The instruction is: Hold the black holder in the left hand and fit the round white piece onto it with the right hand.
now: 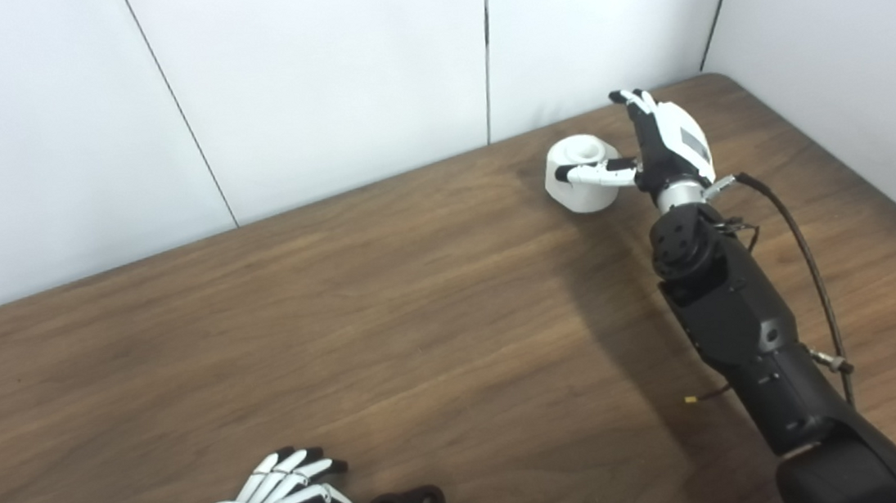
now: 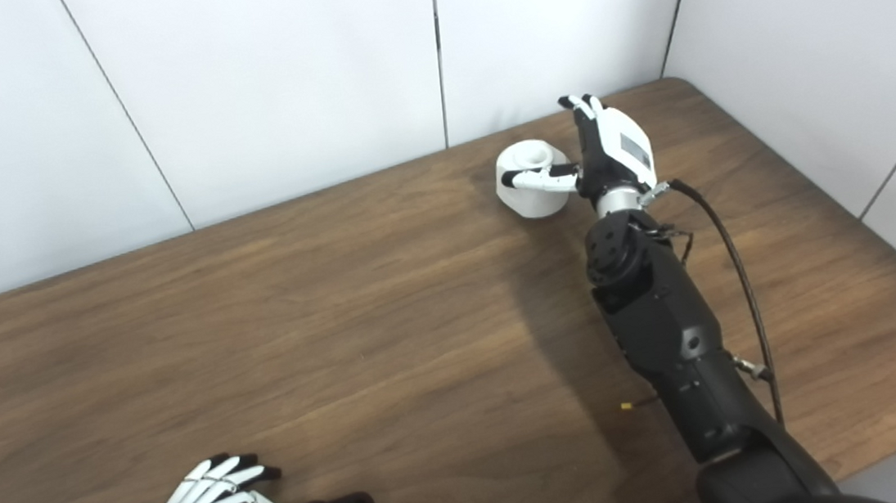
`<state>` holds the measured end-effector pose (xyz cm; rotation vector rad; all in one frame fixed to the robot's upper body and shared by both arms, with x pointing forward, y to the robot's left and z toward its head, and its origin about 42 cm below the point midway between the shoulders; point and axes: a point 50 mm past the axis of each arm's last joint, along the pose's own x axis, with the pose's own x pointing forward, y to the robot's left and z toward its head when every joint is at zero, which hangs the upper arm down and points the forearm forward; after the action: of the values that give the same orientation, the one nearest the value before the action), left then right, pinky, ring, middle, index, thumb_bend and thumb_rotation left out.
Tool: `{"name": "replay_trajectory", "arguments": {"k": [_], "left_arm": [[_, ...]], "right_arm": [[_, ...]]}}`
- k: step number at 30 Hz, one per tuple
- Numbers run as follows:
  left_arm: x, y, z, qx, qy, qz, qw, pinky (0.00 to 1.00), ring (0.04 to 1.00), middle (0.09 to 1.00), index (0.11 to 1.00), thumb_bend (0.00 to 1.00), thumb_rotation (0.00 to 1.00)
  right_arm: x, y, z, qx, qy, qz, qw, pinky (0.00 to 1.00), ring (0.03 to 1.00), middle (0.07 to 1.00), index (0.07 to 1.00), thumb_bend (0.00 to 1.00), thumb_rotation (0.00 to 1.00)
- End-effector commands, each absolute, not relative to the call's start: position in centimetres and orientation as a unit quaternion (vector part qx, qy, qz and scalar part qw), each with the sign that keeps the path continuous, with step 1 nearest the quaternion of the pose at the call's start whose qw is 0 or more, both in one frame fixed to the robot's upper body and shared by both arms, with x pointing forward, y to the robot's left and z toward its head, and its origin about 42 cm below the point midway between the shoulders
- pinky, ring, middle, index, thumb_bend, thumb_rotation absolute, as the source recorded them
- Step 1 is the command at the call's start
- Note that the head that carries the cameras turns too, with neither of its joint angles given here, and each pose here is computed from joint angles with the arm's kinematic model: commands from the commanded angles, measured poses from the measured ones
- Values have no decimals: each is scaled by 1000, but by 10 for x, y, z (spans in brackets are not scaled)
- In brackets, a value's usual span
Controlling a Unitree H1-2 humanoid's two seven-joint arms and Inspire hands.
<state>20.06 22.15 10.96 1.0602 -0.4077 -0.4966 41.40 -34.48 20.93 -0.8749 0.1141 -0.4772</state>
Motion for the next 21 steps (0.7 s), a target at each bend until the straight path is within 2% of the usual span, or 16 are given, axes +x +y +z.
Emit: {"name": "replay_trajectory", "arguments": {"k": [1,12,21], "left_arm": [[195,244,88,539,-118,-249,796,901,857,780,486,520,47],[195,242,91,535,-117,-247,799,885,852,780,486,520,46],[196,241,92,537,-120,-246,798,870,845,776,486,520,46]], "right_arm": [[426,-347,238,-434,23,-248,866,851,996,983,862,879,424],[426,-345,237,-444,32,-253,859,871,990,967,819,881,376],[424,-344,232,-448,38,-255,856,845,979,957,811,887,365]]}}
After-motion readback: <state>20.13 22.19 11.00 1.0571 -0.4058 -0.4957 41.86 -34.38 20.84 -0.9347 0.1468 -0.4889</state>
